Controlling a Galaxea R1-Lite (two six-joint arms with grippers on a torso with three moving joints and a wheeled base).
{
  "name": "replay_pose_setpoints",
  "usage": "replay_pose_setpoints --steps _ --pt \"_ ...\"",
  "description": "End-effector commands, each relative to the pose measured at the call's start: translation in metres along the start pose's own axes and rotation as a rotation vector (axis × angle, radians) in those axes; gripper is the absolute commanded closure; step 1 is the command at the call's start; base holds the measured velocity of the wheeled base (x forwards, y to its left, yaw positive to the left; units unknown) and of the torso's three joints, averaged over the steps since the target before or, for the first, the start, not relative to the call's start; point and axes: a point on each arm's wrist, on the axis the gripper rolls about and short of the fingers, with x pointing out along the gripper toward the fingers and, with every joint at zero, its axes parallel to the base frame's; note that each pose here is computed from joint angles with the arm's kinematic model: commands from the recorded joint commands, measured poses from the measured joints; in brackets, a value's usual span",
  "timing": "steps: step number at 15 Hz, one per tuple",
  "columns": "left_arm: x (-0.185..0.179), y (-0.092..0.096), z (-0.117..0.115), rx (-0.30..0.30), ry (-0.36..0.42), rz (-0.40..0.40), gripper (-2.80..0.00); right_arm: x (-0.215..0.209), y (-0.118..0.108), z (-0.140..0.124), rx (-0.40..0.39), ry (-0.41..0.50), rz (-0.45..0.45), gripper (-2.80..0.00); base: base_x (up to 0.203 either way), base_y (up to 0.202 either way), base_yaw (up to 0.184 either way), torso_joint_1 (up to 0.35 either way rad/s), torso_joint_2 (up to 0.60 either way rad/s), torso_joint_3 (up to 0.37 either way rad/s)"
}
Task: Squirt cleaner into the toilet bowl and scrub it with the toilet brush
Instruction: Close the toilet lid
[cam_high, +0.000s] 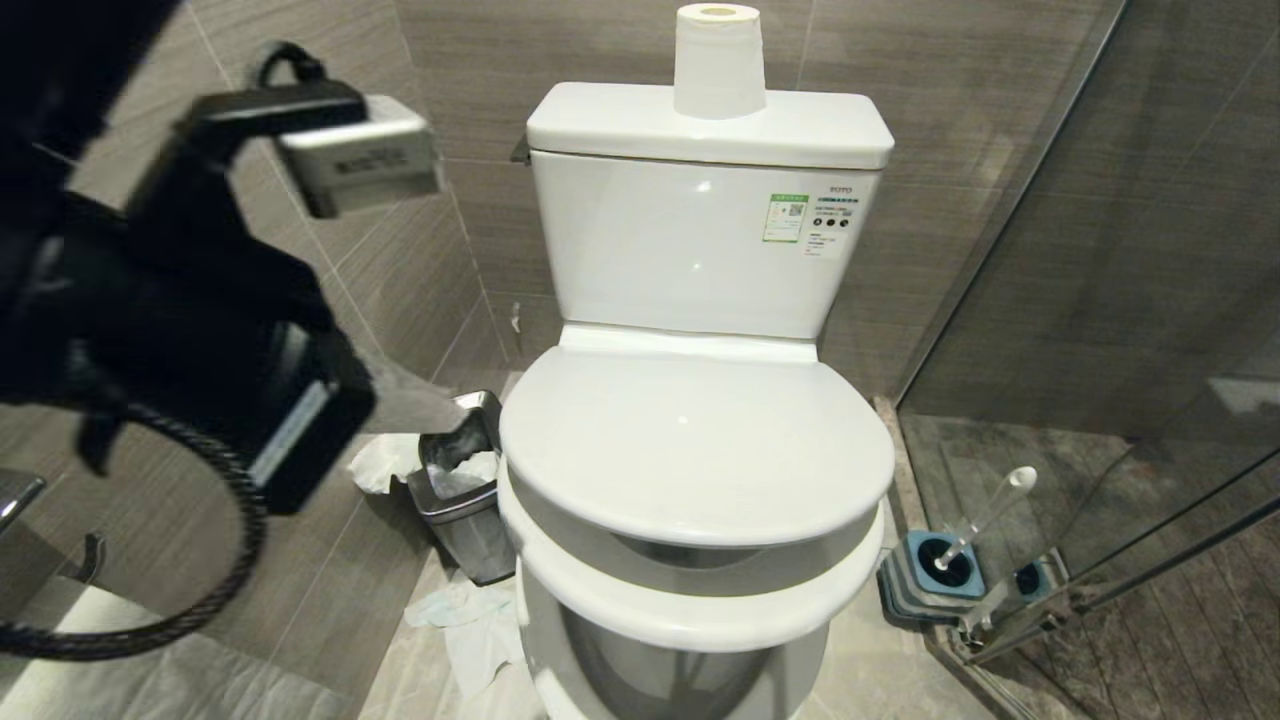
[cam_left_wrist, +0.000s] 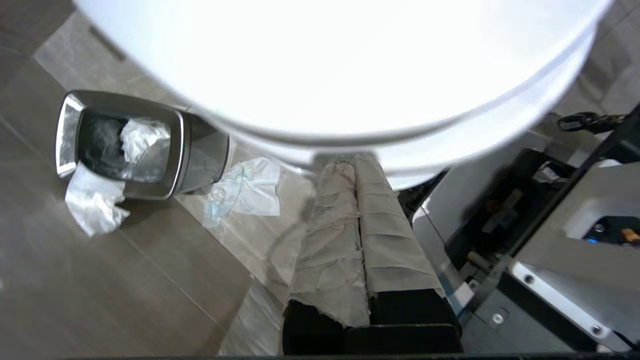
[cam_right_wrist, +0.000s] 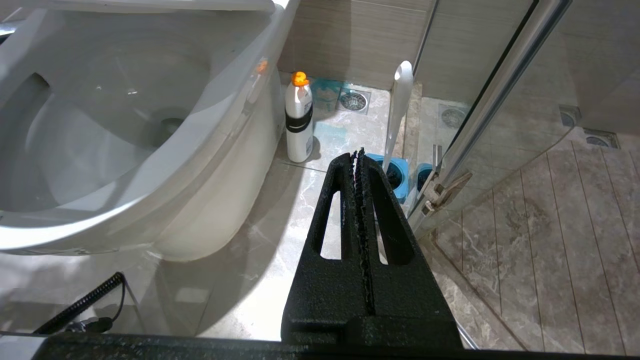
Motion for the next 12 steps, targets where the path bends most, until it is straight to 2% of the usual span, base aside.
replay_pose_setpoints --steps 1,5,9,12 --pt "0.058 -0.011 0.014 0.048 0.103 -0.047 0.00 0.000 0.000 0.000 -0.001 0.000 0.001 0.00 0.000 0.000 0.000 0.000 0.00 0.000" --pt "0.103 -0.018 0.028 0.070 0.087 -0.034 0.00 0.000 0.000 0.000 -0.001 0.001 0.001 0.00 0.000 0.000 0.000 0.000 0.00 0.000" --pt "0.126 -0.024 0.027 0.085 0.139 -0.041 0.00 0.000 0.000 0.000 -0.001 -0.001 0.001 0.00 0.000 0.000 0.000 0.000 0.00 0.000" --pt "0.137 -0.035 0.019 0.110 0.191 -0.072 0.00 0.000 0.000 0.000 -0.001 -0.001 0.001 0.00 0.000 0.000 0.000 0.000 0.00 0.000"
